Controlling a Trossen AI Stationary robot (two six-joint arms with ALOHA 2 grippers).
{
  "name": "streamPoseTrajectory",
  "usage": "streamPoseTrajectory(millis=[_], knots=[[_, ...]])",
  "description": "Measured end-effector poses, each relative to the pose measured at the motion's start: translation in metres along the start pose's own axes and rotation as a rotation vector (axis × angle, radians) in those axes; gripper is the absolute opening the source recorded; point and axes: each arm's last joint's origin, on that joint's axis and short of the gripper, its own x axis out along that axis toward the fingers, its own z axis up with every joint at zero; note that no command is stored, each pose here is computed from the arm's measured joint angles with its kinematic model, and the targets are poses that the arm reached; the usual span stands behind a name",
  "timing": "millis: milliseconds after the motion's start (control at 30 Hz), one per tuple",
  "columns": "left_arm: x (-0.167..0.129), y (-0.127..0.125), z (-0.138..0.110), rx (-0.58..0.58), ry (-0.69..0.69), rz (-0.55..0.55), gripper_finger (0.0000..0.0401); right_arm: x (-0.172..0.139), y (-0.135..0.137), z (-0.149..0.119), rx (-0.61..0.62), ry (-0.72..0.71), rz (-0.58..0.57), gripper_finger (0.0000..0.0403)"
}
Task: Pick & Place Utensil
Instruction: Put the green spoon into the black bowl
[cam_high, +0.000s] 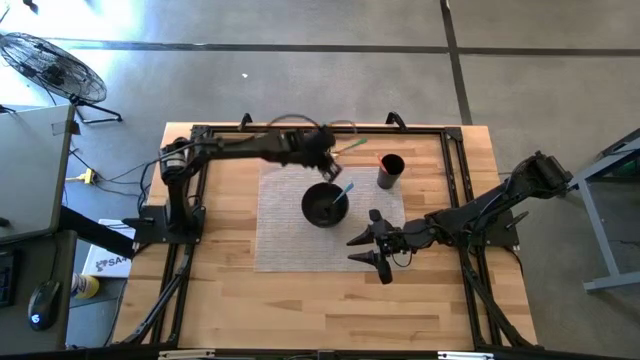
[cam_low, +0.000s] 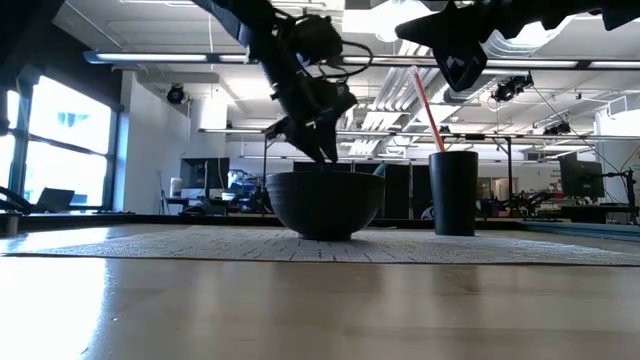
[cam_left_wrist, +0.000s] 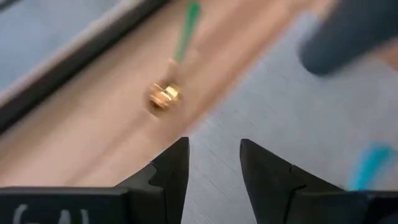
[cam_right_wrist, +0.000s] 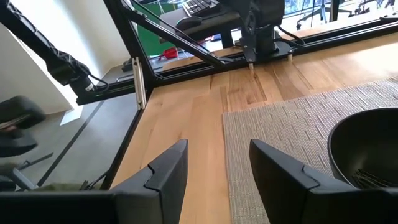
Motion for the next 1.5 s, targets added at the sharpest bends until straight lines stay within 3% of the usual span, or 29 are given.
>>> streamPoseTrajectory(millis=[100, 233, 533, 667, 900, 1033, 1167, 1300, 1500], knots=[[0.010, 0.019, 0.013, -0.001, -0.060, -0.011, 0.0140, 0.000, 0.000, 0.000, -0.008, -0.004, -0.009, 0.0165], [0.035, 0.037, 0.026, -0.018, -0.144, -0.116, 0.0140, 0.000, -0.002, 0.001, -0.033, -0.018, -0.047, 0.0165], [0.088, 0.053, 0.025, -0.080, -0.155, -0.166, 0.0140, 0.000, -0.001, 0.001, -0.030, -0.016, -0.043, 0.0165], [0.090, 0.058, 0.024, -0.080, -0.110, -0.151, 0.0140, 0.000, -0.001, 0.000, -0.026, -0.016, -0.041, 0.0165], [0.092, 0.085, 0.028, -0.096, -0.070, -0.234, 0.0140, 0.000, 0.000, 0.000, -0.028, -0.014, -0.036, 0.0165], [0.097, 0.099, 0.023, -0.043, -0.021, -0.245, 0.0140, 0.001, -0.005, 0.002, -0.033, -0.020, -0.056, 0.0165], [0.095, 0.115, 0.031, -0.018, -0.031, -0.314, 0.0140, 0.004, -0.021, 0.008, -0.032, -0.038, -0.112, 0.0165], [0.090, 0.124, 0.039, -0.004, -0.036, -0.300, 0.0140, 0.006, -0.046, 0.017, -0.046, -0.056, -0.186, 0.0165], [0.088, 0.111, 0.038, 0.084, -0.014, -0.302, 0.0140, 0.005, -0.078, 0.022, -0.048, -0.024, -0.281, 0.0165]])
